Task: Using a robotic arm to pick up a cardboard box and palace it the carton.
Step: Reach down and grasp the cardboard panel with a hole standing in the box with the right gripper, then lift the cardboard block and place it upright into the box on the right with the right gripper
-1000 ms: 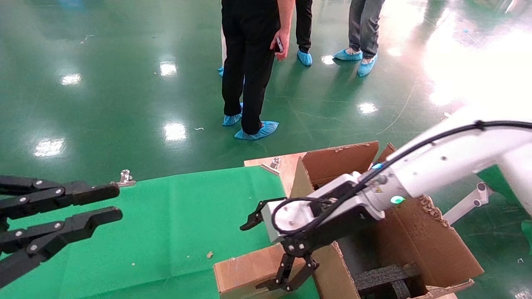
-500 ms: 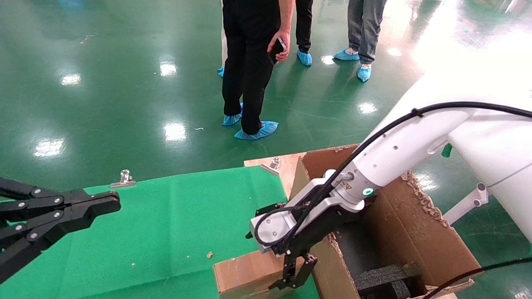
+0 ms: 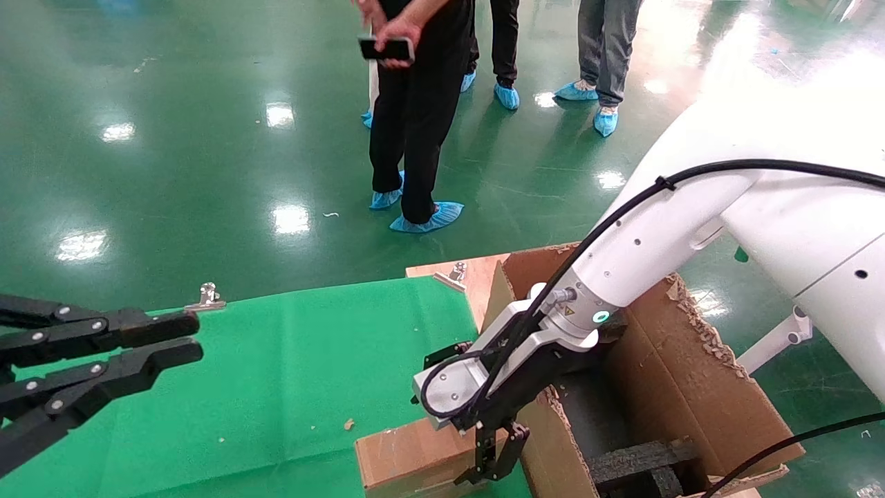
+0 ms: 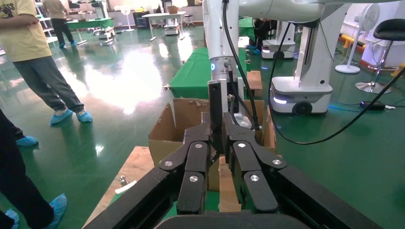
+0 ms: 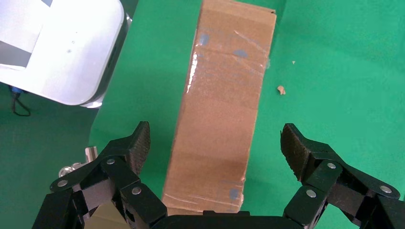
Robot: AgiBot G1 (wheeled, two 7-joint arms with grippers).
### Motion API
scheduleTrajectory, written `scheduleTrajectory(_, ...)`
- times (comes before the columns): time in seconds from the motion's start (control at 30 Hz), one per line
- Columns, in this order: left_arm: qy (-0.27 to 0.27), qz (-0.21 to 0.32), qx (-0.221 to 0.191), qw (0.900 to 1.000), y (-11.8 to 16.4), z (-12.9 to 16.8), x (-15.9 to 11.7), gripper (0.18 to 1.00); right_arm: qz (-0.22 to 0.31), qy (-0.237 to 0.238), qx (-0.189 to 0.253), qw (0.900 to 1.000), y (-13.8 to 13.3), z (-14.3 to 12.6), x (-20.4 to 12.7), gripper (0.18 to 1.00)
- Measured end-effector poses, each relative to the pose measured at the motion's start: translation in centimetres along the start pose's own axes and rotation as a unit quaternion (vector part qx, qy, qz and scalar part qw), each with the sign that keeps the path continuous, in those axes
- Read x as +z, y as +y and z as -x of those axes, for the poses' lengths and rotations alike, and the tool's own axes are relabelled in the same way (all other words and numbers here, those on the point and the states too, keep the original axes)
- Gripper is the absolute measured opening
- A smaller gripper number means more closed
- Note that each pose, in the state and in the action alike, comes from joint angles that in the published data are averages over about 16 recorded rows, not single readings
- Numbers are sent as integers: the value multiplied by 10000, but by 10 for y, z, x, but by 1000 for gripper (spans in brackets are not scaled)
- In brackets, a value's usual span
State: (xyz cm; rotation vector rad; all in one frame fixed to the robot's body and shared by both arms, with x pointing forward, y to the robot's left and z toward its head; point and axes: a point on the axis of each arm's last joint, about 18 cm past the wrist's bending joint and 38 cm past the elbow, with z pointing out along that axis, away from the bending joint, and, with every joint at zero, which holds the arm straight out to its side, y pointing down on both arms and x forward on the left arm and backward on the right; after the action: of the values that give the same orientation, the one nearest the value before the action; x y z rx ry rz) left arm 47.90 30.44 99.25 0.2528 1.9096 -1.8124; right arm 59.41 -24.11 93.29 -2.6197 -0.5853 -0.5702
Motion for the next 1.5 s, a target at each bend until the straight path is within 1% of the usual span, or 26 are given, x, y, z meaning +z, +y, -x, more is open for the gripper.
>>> scheduleTrajectory(0.07,0,0,0,10000,0,0,0,254,6,-5,-6,10000,0,0,0,999)
scheduleTrajectory(0.3,-1,0,-1,10000,0,0,0,351,-2,0,-7,10000,0,0,0,982)
scheduleTrajectory(0.4,-1,0,-1,10000,0,0,0,413,-11,4,-5,10000,0,0,0,971)
scheduleTrajectory(0.5,-1,0,-1,10000,0,0,0,462,-17,7,-2,10000,0,0,0,942)
scheduleTrajectory(0.63,-1,0,-1,10000,0,0,0,560,-24,8,2,10000,0,0,0,907)
scheduleTrajectory(0.73,-1,0,-1,10000,0,0,0,617,-28,9,4,10000,0,0,0,863)
scheduleTrajectory(0.83,-1,0,-1,10000,0,0,0,695,-31,10,5,10000,0,0,0,825)
scheduleTrajectory(0.93,-1,0,-1,10000,0,0,0,748,-33,11,7,10000,0,1,0,759)
scheduleTrajectory(1.03,-1,0,-1,10000,0,0,0,811,-35,13,8,10000,0,1,0,710)
scheduleTrajectory(1.17,-1,0,-1,10000,0,0,0,862,-36,15,8,10000,0,1,0,622)
scheduleTrajectory(1.27,-1,0,-1,10000,0,0,0,909,-36,27,10,10000,0,0,0,573)
scheduleTrajectory(1.37,-1,0,-1,10000,0,0,0,934,-46,73,40,10000,0,-1,-3,523)
scheduleTrajectory(1.5,-1,0,-1,10000,0,0,0,971,-75,217,109,9997,1,-5,-13,493)
